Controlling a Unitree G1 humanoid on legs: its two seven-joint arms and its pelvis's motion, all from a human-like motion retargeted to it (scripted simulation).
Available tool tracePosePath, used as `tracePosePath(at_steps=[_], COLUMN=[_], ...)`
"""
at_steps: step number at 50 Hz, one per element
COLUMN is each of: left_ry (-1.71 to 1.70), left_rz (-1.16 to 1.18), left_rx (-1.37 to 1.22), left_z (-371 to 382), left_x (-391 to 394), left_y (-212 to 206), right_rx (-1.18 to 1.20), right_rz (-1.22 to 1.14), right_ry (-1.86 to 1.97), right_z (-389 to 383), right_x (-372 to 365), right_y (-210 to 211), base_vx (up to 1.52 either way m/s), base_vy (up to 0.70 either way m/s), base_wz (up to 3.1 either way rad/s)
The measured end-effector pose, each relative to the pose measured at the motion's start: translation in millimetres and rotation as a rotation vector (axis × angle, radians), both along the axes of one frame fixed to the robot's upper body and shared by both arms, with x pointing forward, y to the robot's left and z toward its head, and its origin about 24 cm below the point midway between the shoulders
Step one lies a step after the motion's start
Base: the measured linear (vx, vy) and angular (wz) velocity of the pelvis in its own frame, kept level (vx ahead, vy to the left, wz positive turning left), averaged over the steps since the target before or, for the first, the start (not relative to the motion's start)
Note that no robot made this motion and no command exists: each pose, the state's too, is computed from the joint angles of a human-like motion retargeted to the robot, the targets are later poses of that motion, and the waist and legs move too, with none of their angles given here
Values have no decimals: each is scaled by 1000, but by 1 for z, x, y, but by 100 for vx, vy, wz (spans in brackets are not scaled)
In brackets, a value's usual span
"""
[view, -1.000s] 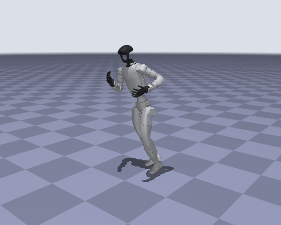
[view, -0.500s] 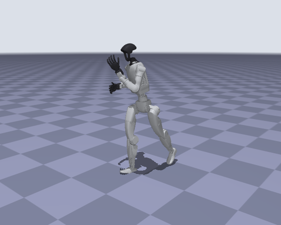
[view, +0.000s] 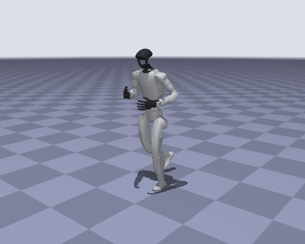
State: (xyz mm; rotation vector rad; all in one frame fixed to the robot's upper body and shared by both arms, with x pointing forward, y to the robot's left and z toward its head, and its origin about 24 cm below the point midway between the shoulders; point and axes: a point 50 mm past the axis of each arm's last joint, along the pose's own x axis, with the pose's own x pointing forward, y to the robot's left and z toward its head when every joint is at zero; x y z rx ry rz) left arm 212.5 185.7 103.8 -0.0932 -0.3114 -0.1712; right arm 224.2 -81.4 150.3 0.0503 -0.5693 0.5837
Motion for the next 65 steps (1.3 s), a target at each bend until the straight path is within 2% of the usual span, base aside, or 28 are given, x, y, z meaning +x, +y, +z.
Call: tracePosePath(at_steps=[5, 8, 13, 15, 19, 22, 25, 28, 34, 38, 40, 43, 45, 50, 57, 62, 65], left_ry=[-541, -746, -868, -921, -658, -311, -108, -25, 74, 36, -20, -224, -372, -593, -673, -570, -318], left_rz=[-150, -175, -188, -64, -66, 48, 79, 70, 137, 67, -14, -133, -212, -238, -246, -252, -192], left_rx=[39, -105, -268, -97, -33, -132, -238, -136, -99, -194, -182, -107, -74, -103, -17, -156, -127], left_z=[116, 164, 194, 189, 130, 58, 18, 15, 10, 0, 8, 59, 97, 151, 162, 147, 103], left_x=[44, 34, 13, 8, 19, 22, -6, -32, -58, -21, 15, 54, 58, 49, 42, 47, 76], left_y=[-54, -65, -70, -63, -50, -27, -5, 18, 53, 20, -14, -60, -78, -86, -81, -88, -78], right_rx=[-24, -94, -91, -171, -255, -311, -133, 110, 111, 38, -13, -156, -169, -119, -174, -110, -118], right_rz=[-83, -109, -88, -110, -135, -180, -179, -98, 117, 214, 143, -49, -55, -96, -342, -516, -513], right_ry=[279, 328, 465, 411, 311, 149, 41, 58, 62, 146, 225, 305, 362, 431, 488, 432, 370], right_z=[-55, -55, -57, -54, -57, -39, -9, 3, 4, -15, -36, -66, -72, -61, -69, -76, -75], right_x=[-27, -49, -56, -51, -18, 22, 28, 9, -23, -35, -30, -25, -33, -47, -53, -35, 6], right_y=[-45, -76, -96, -98, -82, -62, -43, -33, -16, -10, -13, -36, -53, -92, -137, -126, -105], base_vx=[123, 135, 148, 147, 131, 114, 116, 121, 127, 112, 99, 92, 90, 92, 97, 77, 53], base_vy=[19, 3, -26, -35, -22, -11, -9, -2, 19, 23, 14, 8, 5, 0, -7, 5, 4], base_wz=[101, 187, 129, -37, -105, -67, -38, -49, -66, 93, 109, 62, 37, -2, -91, -169, -156])
